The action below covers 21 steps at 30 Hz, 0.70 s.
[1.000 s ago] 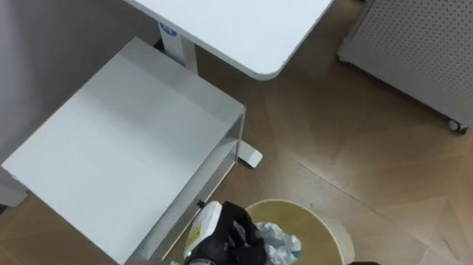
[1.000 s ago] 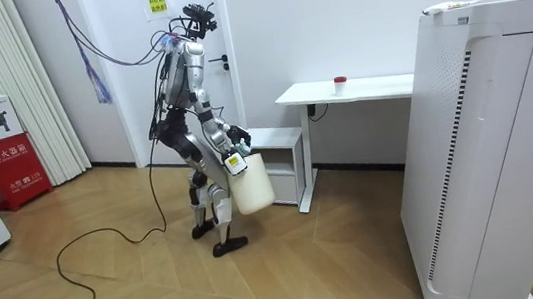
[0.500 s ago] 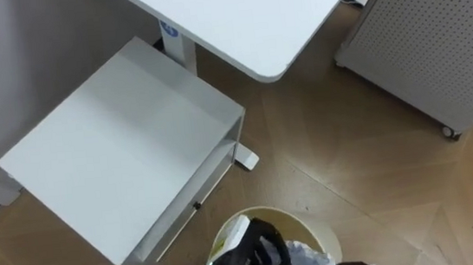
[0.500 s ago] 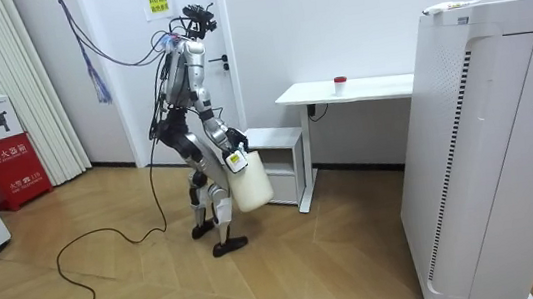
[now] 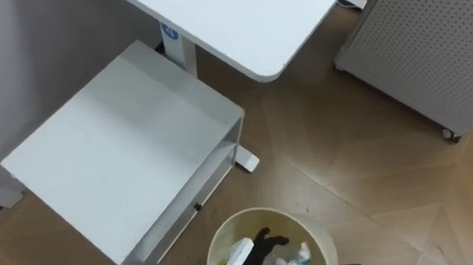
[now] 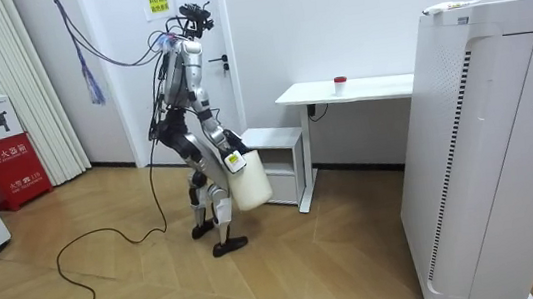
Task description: Pick garbage
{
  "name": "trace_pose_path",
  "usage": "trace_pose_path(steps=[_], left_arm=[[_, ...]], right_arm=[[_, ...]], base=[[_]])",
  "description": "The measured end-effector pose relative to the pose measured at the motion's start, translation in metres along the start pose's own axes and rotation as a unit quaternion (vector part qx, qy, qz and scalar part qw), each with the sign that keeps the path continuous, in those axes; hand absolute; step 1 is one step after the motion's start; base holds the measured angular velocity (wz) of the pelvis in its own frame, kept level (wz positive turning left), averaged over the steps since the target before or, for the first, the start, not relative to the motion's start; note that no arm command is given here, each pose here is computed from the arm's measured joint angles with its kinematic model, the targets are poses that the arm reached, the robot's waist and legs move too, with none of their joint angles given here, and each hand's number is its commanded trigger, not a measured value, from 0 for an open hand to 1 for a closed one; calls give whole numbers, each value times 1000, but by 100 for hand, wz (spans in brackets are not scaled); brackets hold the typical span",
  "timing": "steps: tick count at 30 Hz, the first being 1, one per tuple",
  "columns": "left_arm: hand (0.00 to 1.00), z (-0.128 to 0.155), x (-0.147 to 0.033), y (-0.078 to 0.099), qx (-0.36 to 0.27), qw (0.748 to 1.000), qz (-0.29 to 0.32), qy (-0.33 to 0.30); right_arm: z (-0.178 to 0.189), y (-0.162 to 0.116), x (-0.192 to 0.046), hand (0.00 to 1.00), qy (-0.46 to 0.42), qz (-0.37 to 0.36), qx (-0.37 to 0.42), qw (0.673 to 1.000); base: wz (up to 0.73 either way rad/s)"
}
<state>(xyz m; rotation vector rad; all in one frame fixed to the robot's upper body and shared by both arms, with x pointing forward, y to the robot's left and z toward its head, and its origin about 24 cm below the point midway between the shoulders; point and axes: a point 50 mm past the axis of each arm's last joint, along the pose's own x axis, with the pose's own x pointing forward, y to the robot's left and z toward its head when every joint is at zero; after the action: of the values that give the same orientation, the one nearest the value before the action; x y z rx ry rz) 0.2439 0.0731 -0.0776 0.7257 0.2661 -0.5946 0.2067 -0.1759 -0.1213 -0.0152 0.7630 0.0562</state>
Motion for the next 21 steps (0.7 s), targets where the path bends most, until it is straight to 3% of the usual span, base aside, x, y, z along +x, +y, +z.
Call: trace_pose_path(steps=[9,14,18,21], left_arm=[[0,-11,-2,25,3,1000,28,13],[0,3,-3,35,13,998,43,-34],[0,8,-9,37,23,996,48,-65],[0,3,-26,41,16,994,73,-79]], right_arm=[[-4,-8,-2,100,9,-7,-3,1000],[-8,-14,-4,100,13,-17,9,1000],[-22,-27,-12,100,28,-26,10,999],[-37,-38,-20,100,42,-48,37,997]], base=[[-35],[-22],[-18],[-40]])
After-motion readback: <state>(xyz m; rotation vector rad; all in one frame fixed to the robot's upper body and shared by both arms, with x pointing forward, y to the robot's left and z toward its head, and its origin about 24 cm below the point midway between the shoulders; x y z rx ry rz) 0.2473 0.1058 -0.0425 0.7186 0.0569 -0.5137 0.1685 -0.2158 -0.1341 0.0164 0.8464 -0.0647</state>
